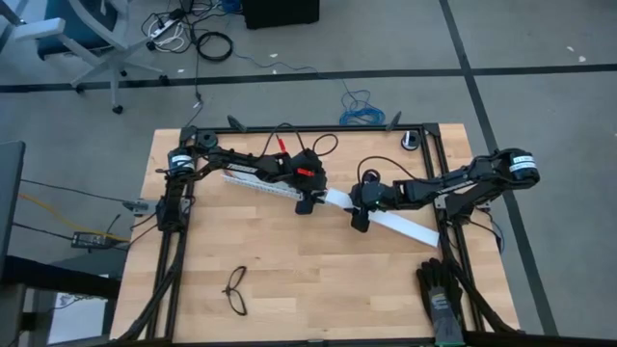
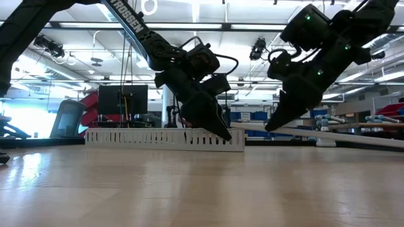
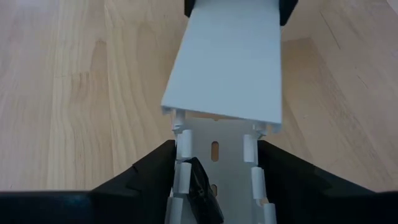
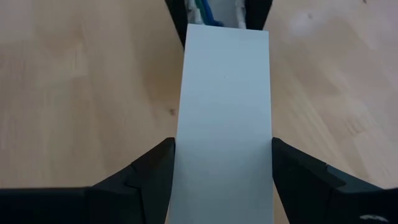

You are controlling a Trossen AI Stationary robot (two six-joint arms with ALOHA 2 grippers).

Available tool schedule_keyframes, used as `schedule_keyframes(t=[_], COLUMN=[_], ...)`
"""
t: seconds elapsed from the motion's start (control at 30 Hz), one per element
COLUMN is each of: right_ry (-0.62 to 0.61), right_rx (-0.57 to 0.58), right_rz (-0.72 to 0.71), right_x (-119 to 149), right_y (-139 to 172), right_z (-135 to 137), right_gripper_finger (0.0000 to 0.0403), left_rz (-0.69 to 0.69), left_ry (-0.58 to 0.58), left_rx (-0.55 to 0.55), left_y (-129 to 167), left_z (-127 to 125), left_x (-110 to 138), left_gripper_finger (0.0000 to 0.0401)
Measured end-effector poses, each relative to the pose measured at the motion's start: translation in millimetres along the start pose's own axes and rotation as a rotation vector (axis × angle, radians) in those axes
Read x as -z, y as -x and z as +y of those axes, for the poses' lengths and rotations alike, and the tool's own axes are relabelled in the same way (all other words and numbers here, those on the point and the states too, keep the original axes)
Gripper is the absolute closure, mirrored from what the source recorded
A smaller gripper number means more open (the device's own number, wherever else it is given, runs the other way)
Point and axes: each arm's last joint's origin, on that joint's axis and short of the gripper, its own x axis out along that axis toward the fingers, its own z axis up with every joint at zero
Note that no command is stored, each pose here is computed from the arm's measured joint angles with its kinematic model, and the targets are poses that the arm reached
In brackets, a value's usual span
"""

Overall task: Ziptie cables
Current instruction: Close the white cable duct lid

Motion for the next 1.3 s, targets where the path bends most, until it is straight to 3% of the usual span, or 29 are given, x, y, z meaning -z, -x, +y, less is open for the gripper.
schedule_keyframes(t=[0.57, 1.07, 1.3], right_ry=[0.007, 0.029, 0.022], right_rx=[-0.027, 0.016, 0.011], right_rz=[0.013, 0.007, 0.004], right_x=[1.3, 1.6, 1.2], right_y=[-8.1, -8.4, -8.4], right_z=[-3.2, -4.4, -4.2], right_gripper_finger=[0.0163, 0.0113, 0.0105], left_rz=[0.001, 0.006, 0.005], left_ry=[0.001, 0.002, 0.003], left_rx=[0.000, 0.001, 0.013], left_y=[0.0, 0.2, 0.2], left_z=[-0.1, -0.3, -0.8], left_x=[0.0, 0.3, 0.5], left_gripper_finger=[0.0177, 0.0176, 0.0141])
